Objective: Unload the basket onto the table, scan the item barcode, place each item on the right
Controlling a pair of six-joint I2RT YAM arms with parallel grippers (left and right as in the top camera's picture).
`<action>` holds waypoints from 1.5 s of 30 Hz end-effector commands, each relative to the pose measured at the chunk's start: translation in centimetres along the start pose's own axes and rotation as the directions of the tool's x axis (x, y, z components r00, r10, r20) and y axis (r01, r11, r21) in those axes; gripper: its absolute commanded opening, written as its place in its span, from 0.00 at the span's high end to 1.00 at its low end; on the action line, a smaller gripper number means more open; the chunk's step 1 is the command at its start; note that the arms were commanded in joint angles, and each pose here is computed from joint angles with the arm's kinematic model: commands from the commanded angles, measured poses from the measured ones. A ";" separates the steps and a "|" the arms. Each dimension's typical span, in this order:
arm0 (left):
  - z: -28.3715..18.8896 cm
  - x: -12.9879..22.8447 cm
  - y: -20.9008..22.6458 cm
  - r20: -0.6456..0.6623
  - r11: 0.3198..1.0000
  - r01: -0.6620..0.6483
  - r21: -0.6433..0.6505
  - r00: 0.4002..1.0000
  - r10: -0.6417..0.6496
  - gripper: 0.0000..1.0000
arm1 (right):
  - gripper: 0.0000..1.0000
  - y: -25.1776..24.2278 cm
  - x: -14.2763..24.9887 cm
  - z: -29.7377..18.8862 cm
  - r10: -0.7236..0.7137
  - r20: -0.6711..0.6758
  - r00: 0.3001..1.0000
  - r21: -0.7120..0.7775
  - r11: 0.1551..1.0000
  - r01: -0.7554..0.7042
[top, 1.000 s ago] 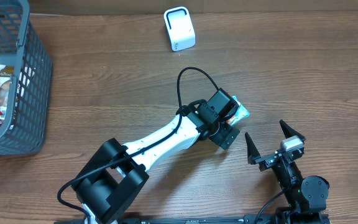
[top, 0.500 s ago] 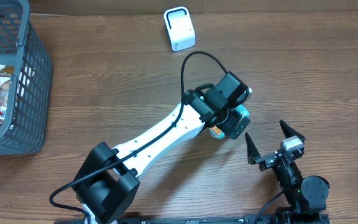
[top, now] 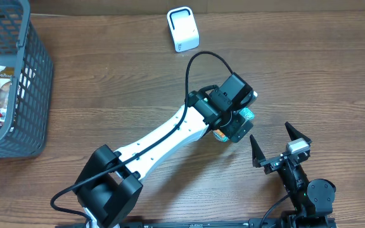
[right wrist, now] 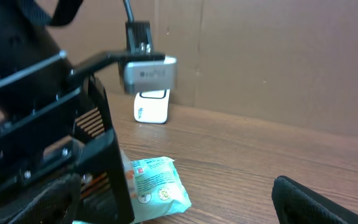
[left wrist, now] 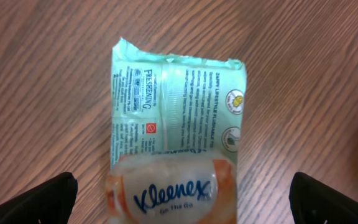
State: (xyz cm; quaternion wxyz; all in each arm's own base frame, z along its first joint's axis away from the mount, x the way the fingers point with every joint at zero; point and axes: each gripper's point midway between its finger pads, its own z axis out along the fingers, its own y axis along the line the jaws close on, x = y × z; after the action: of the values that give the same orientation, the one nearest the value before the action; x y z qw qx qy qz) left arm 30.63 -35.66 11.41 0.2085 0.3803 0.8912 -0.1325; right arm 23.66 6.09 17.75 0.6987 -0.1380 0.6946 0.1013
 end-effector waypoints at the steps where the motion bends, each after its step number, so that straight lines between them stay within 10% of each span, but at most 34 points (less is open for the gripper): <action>1: 0.4 0.3 0.3 0.016 1.000 -0.027 -0.013 1.000 0.027 0.00 | 0.00 -0.1 0.2 0.0 0.007 0.003 1.000 0.007 1.000 -0.007; 18: 1.9 0.9 0.5 0.051 0.999 -0.028 -0.018 0.998 0.029 0.37 | 0.00 -0.1 0.2 0.0 0.007 0.002 1.000 0.007 1.000 -0.007; 35: -4.6 -3.2 2.5 0.182 0.993 0.075 -0.091 0.982 -0.058 0.43 | 0.00 -0.1 0.2 0.0 0.007 0.002 1.000 0.007 1.000 -0.007; 45: -3.6 -1.4 1.3 0.098 1.000 -0.004 -0.007 0.995 0.004 0.00 | 0.00 -0.1 0.2 0.0 0.007 0.002 1.000 0.007 1.000 -0.007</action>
State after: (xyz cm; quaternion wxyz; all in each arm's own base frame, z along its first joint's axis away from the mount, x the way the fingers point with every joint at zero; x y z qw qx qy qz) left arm 31.83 -33.81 14.37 0.2551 0.3570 0.8883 -0.1358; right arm 23.67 6.08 17.75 0.6987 -0.1377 0.6947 0.1013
